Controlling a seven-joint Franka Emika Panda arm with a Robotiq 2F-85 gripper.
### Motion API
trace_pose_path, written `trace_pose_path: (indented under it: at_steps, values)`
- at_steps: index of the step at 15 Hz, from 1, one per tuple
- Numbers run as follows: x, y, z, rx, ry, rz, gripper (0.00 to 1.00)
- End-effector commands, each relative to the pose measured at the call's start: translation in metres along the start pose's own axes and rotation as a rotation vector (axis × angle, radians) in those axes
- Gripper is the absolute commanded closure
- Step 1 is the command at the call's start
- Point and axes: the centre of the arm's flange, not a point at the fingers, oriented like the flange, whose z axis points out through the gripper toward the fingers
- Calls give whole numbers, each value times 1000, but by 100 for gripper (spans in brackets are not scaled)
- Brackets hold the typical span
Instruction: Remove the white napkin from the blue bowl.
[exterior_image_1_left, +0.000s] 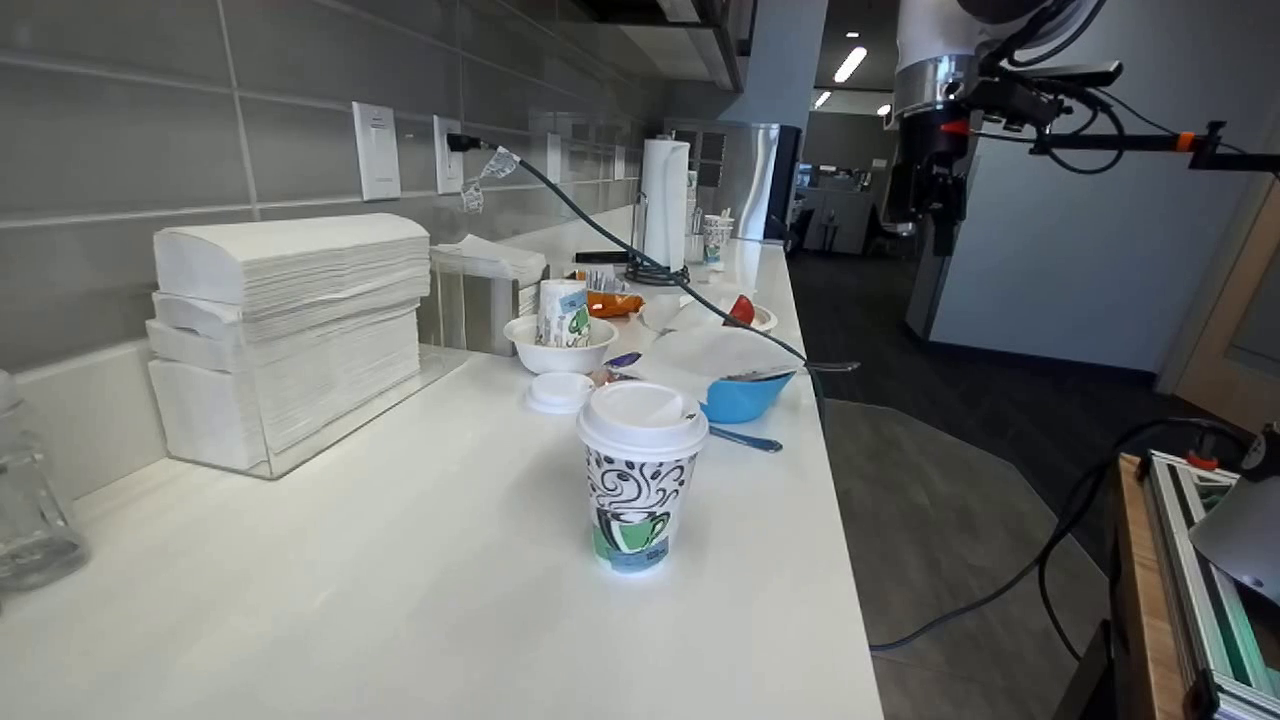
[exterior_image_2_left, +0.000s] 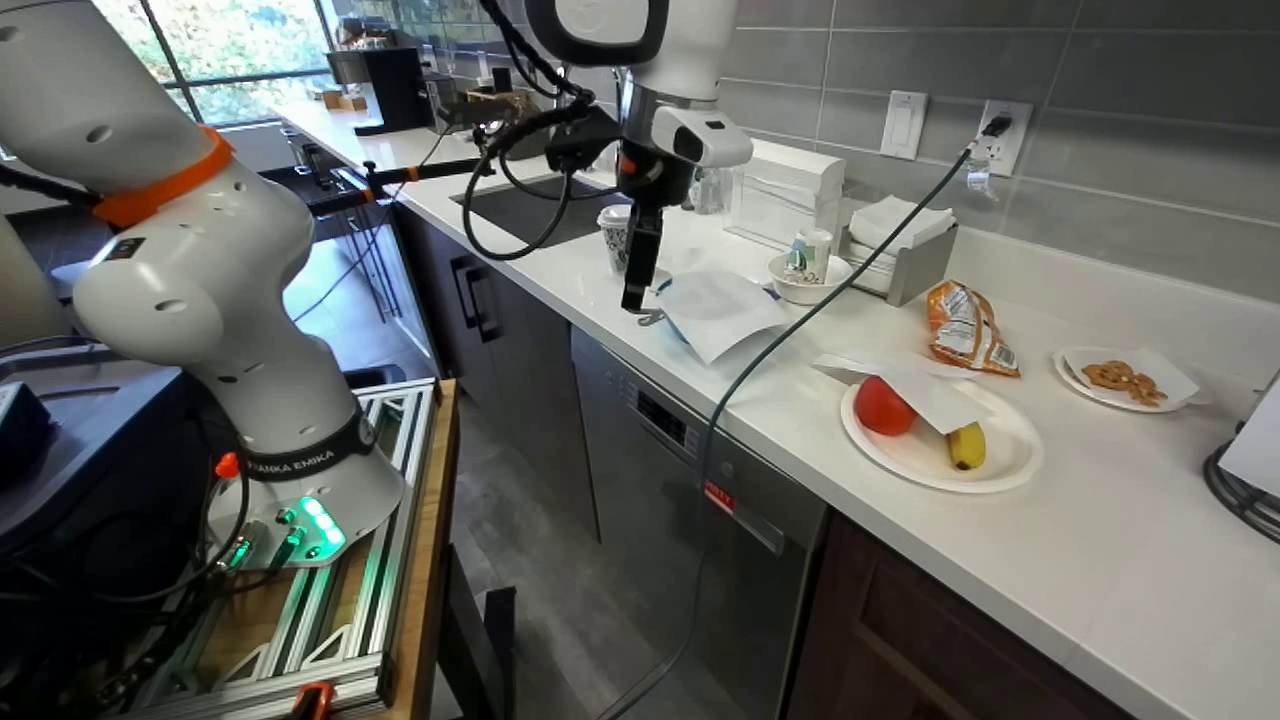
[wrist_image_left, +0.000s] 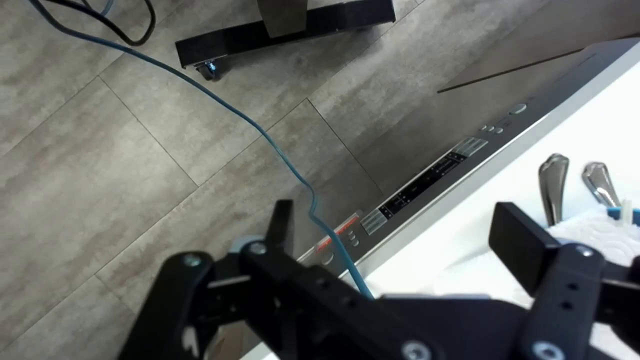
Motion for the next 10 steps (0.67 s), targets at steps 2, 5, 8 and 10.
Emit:
trace_pose_path:
  at_steps: [2, 5, 8, 10]
  values:
    - [33, -49, -25, -19, 43, -6, 0]
    - [49, -74, -21, 3, 68, -23, 0]
    - [39, -71, -21, -12, 74, -56, 0]
    - [46, -80, -15, -15, 67, -69, 0]
